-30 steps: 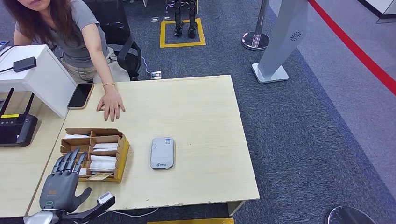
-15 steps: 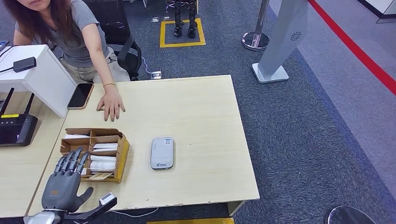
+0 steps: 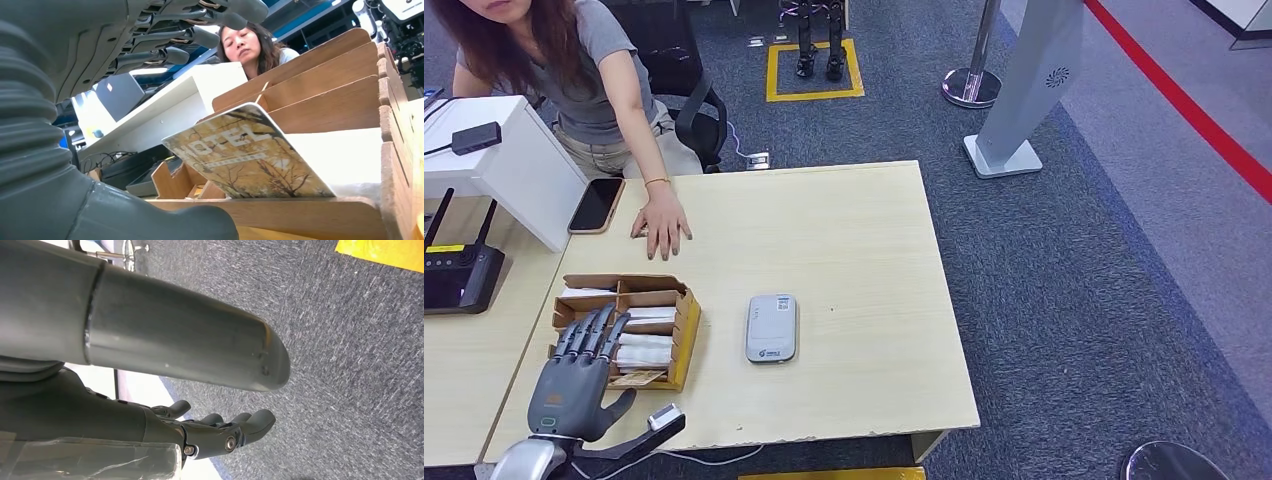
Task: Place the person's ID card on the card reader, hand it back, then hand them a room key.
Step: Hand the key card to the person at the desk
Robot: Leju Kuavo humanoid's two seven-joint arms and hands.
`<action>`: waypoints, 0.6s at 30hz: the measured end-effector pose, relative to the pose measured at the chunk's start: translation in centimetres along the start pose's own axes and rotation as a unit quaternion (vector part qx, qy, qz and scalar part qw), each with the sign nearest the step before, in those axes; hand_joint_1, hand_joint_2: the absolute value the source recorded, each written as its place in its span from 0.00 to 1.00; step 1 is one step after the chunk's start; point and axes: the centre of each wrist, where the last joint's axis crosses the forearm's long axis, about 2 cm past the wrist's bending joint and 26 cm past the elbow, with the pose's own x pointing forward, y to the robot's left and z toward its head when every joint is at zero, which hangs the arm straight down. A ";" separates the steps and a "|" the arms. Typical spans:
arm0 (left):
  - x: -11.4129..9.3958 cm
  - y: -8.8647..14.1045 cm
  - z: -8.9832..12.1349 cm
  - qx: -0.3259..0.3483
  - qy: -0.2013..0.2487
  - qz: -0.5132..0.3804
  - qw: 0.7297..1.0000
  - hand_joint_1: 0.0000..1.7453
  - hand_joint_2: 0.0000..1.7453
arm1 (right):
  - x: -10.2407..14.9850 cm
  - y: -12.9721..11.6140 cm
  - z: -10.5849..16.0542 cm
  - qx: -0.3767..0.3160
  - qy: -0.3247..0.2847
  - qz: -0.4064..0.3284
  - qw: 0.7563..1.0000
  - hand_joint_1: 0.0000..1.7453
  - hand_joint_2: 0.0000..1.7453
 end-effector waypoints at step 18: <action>0.8 -0.1 -1.0 0.001 -0.012 0.004 1.000 0.50 1.00 | 0.1 -0.1 0.0 0.001 -0.001 0.001 1.000 0.00 0.00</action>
